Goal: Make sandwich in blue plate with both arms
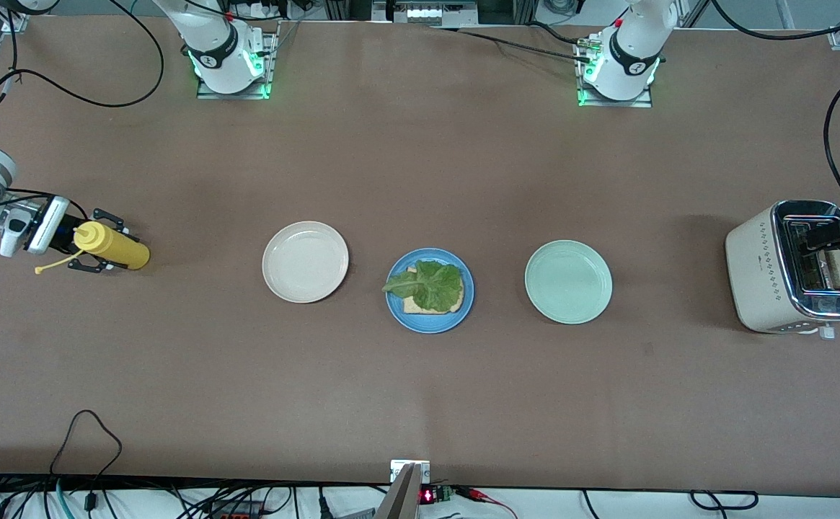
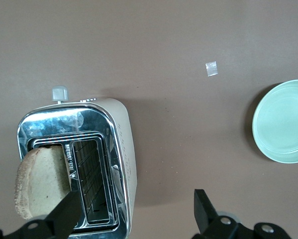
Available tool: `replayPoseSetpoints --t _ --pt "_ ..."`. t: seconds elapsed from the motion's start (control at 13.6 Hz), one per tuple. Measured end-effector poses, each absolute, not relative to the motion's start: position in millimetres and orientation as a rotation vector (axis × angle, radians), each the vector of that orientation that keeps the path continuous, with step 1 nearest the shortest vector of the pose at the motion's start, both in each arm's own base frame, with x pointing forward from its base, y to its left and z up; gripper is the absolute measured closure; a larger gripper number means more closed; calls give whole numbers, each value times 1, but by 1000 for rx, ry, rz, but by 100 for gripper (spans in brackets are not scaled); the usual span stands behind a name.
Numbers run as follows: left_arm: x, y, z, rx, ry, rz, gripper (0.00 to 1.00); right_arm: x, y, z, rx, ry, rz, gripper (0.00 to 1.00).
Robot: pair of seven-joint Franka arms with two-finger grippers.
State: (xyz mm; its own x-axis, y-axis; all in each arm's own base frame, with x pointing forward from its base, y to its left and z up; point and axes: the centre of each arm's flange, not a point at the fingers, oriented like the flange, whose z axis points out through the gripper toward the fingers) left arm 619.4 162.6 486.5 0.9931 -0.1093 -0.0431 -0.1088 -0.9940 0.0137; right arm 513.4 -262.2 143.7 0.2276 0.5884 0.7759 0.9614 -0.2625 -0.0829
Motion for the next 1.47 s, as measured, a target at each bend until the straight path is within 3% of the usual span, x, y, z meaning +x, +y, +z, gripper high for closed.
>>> replayPoseSetpoints --t 0.29,0.51,0.74,1.03,1.47 --pt "619 163 487 3125 -171 -67 0 560 -218 174 -1972 -1576 -737 34" --pt "619 163 487 3125 -171 -67 0 602 -158 252 -2067 -1677 -591 34" --pt "619 163 487 3125 -170 -67 0 621 -83 320 -2203 -1694 -427 34" --pt "619 163 487 3125 -170 -67 0 624 27 363 -2404 -1671 -213 34" --pt "620 162 487 3125 -172 -67 0 591 193 380 -2630 -1717 -24 34"
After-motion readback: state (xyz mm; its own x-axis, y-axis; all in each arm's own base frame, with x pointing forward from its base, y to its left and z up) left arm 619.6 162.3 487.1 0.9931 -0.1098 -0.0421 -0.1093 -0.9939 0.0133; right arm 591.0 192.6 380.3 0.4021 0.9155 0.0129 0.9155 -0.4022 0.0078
